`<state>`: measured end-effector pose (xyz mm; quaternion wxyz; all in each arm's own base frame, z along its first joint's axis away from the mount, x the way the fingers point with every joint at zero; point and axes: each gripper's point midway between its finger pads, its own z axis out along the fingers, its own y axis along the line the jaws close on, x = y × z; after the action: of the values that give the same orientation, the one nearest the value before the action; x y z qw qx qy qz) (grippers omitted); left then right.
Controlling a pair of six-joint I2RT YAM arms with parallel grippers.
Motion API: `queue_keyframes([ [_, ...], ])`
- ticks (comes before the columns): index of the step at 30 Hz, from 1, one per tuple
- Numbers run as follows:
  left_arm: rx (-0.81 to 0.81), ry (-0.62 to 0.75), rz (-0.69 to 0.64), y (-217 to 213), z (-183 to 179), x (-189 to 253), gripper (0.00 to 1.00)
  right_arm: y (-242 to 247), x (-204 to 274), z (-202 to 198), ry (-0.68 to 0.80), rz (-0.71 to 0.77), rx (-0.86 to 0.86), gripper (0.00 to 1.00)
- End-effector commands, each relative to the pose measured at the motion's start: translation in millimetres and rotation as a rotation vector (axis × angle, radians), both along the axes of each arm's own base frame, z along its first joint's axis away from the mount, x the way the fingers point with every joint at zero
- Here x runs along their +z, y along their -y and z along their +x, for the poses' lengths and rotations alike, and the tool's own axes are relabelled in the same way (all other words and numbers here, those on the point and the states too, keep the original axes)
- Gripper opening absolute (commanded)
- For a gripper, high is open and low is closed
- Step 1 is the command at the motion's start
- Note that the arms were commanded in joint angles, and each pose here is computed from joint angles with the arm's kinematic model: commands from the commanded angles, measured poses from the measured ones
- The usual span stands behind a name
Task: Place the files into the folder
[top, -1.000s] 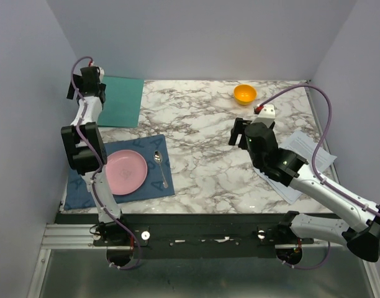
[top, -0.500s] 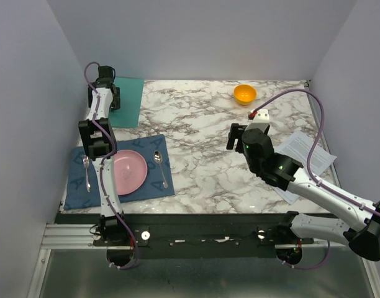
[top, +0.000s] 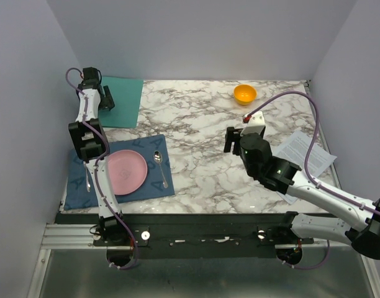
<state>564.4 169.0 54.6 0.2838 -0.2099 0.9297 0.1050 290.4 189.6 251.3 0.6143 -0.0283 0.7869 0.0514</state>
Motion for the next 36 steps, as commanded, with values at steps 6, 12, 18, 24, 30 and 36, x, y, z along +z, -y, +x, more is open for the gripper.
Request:
queue_keyframes([
  [6, 0.031, 0.145, -0.017, -16.1, 6.7, 49.9, 0.99, -6.8, 7.3, 1.0, 0.037, -0.026, -0.009, 0.79],
  [12, 0.064, 0.087, 0.020, -29.7, 1.1, 29.7, 0.99, -11.0, 7.8, -0.1, 0.041, -0.049, -0.004, 0.78],
  [18, 0.056, 0.014, 0.019, -31.2, -5.0, -1.6, 0.99, -8.8, 14.3, -3.2, 0.059, -0.063, -0.008, 0.77],
  [24, 0.054, 0.003, 0.019, -37.3, -8.2, -8.2, 0.99, -4.6, 19.3, -6.7, 0.073, -0.060, -0.015, 0.76],
  [30, -0.093, -0.098, 0.028, -10.4, -13.9, -30.3, 0.99, -6.0, 20.5, -7.9, 0.076, -0.060, -0.015, 0.75],
  [36, -0.326, -0.223, 0.042, 36.4, -35.4, -54.1, 0.97, -5.5, 21.0, -8.9, 0.080, -0.061, -0.021, 0.75],
])
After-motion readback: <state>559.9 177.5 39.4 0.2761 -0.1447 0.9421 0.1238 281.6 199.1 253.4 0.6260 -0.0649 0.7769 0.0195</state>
